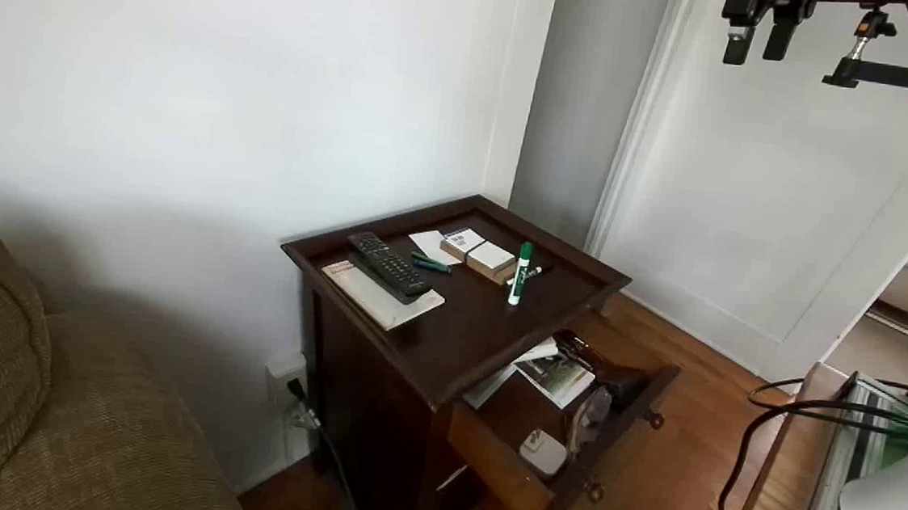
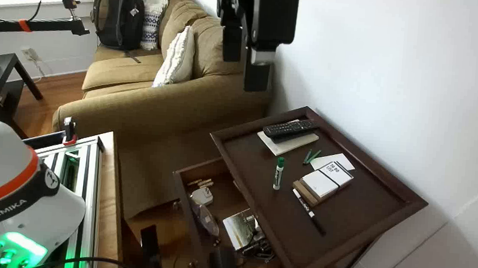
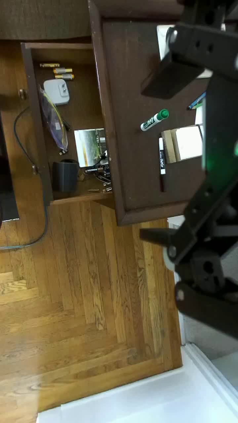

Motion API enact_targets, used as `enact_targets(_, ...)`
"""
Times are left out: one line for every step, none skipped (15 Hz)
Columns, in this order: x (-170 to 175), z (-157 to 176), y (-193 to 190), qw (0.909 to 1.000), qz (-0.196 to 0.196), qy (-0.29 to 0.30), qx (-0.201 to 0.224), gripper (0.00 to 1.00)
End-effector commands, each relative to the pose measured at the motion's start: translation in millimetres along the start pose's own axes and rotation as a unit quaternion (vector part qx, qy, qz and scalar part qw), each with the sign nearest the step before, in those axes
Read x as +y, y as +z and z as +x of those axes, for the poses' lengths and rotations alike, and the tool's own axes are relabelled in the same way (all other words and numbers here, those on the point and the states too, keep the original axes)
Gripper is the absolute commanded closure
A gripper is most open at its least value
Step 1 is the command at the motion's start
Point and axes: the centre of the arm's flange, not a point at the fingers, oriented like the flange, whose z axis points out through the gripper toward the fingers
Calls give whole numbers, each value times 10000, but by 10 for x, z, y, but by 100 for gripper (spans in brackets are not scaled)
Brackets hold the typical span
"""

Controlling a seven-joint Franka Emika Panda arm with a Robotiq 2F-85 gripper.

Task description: Place the black marker on the notepad

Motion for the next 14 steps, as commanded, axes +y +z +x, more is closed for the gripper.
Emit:
enact_targets(0,0,0,10000,0,0,0,0)
enact_targets(0,0,0,10000,0,0,0,0)
enact_targets(0,0,0,10000,0,0,0,0)
enact_targets(0,0,0,10000,0,0,0,0)
enact_targets(0,0,0,10000,0,0,0,0)
enact_targets(0,0,0,10000,0,0,0,0)
enact_targets(0,0,0,10000,0,0,0,0)
enact_targets(0,0,0,10000,0,0,0,0)
enact_targets(0,0,0,10000,0,0,0,0)
enact_targets(52,42,110,9997,87,225,14,0)
enact_targets(74,97,262,9990,297,333,-77,0)
enact_targets(54,143,400,9981,423,421,-123,0)
enact_targets(40,161,509,9974,502,503,-117,0)
enact_targets(-13,217,590,9963,612,594,-87,0)
